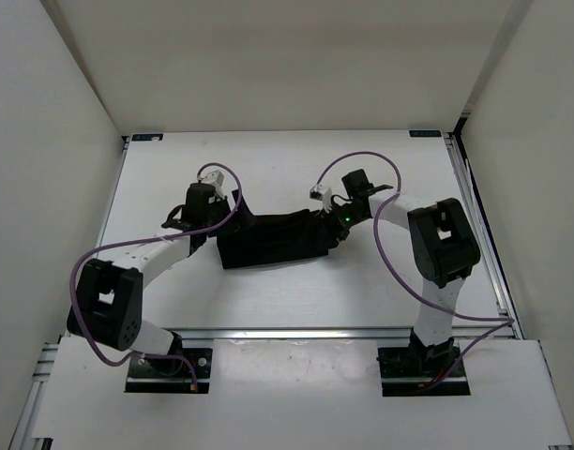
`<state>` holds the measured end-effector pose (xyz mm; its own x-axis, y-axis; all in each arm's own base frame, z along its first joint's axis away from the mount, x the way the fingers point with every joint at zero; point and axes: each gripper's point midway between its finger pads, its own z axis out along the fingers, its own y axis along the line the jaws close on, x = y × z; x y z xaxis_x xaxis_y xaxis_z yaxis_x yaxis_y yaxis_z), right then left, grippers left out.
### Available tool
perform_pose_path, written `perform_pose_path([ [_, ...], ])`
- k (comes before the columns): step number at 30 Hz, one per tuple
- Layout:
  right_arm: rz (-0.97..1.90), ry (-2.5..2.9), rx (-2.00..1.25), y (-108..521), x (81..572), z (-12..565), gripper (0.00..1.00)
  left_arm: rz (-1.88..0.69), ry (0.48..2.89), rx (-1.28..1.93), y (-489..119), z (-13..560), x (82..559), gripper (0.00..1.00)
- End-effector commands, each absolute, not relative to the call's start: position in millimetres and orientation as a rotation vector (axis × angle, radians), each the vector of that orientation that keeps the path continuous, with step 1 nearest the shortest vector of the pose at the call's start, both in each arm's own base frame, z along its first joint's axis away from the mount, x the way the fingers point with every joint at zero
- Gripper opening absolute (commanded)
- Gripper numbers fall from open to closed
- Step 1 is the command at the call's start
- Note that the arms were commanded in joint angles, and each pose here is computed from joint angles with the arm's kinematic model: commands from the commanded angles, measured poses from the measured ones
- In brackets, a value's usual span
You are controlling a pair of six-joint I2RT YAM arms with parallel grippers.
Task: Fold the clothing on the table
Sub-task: Fold the skirt
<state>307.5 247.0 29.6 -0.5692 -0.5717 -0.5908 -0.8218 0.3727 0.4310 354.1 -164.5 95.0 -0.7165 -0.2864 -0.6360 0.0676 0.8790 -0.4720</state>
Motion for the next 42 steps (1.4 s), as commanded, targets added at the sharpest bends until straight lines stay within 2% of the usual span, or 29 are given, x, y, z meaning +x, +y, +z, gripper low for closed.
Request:
perform_pose_path([
  [1, 1.018, 2.257, -1.238, 249.7, 303.7, 41.2, 0.55, -0.652, 2.223, -0.144, -166.0, 117.0, 355.8, 0.99],
  [3, 1.023, 2.254, -1.232, 250.7, 305.4, 40.7, 0.53, -0.644, 2.229, -0.148, -163.5, 115.1, 355.0, 0.99],
  [5, 1.031, 2.258, -1.226, 251.2, 306.0, 40.0, 0.43, -0.643, 2.231, -0.146, -162.1, 113.5, 354.5, 0.98],
  [7, 1.047, 2.262, -1.220, 252.0, 304.4, 40.7, 0.26, -0.650, 2.232, -0.151, -162.3, 112.9, 353.6, 0.99],
  [9, 1.036, 2.249, -1.221, 253.0, 306.7, 45.4, 0.02, -0.656, 2.232, -0.156, -160.8, 111.1, 352.1, 0.99],
  [17, 0.941, 2.110, -1.208, 237.9, 289.3, 83.7, 0.00, -0.665, 2.218, -0.179, -157.2, 113.6, 352.1, 0.99],
  [22, 0.699, 2.059, -1.261, 219.6, 241.5, 72.4, 0.00, -0.674, 2.220, -0.181, -161.5, 115.1, 355.2, 0.99],
  [24, 0.582, 2.014, -1.398, 222.4, 213.0, 55.9, 0.00, -0.676, 2.223, -0.166, -166.0, 114.8, 355.8, 0.99],
  [25, 0.485, 2.021, -1.428, 212.0, 206.0, 44.9, 0.12, -0.699, 2.231, -0.162, -171.2, 114.8, 353.7, 0.99],
  [26, 0.440, 2.029, -1.494, 208.8, 192.5, 35.8, 0.35, -0.696, 2.231, -0.168, -172.6, 114.5, 354.4, 0.99],
  [28, 0.452, 2.048, -1.552, 209.3, 175.3, 34.9, 0.67, -0.707, 2.229, -0.156, -176.8, 118.1, 355.1, 0.99],
  [31, 0.501, 2.076, -1.420, 205.8, 189.1, 56.8, 0.72, -0.736, 2.252, -0.115, -187.5, 119.7, 352.5, 0.99],
  [36, 0.509, 1.960, -1.183, 193.6, 238.8, 107.7, 0.67, -0.709, 2.363, 0.104, -231.6, 106.5, 327.9, 0.99],
  [42, 0.463, 2.019, -1.204, 195.1, 259.7, 95.7, 0.69, -0.755, 2.464, 0.184, -265.3, 66.3, 277.3, 0.99],
])
